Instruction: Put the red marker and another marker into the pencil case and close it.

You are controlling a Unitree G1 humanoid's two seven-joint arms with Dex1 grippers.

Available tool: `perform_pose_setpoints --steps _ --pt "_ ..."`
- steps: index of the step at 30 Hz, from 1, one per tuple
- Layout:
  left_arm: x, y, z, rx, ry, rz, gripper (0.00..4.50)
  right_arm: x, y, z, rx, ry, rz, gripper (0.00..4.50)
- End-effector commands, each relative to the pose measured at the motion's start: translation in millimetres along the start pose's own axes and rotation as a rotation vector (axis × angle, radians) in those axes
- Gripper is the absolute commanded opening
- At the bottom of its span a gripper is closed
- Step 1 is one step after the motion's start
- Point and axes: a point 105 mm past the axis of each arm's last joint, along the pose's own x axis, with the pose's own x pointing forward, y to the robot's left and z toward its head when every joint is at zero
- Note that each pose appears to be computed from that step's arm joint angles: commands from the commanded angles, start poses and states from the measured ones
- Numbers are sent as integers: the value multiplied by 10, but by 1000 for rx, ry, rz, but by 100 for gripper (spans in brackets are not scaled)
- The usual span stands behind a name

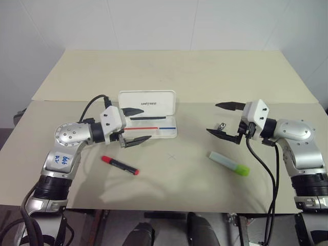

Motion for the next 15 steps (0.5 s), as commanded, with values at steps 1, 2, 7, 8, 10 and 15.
perform_pose_setpoints --steps 1,2,7,8,10,15 --pt "2 67 97 29 -13 -3 446 -3 -60 170 -37 -44 -25 450" --pt "2 85 99 30 -12 -2 446 18 -45 174 -33 -49 -19 450" --pt "-53 66 -27 27 12 -10 446 98 112 82 7 -52 35 450" --pt "-67 61 -32 26 12 -8 446 108 112 92 12 -58 36 450" --pt "-108 54 -43 27 22 -10 446 146 106 126 14 -72 44 450" --pt "-535 76 -124 49 125 0 446 384 186 287 9 -152 132 450"
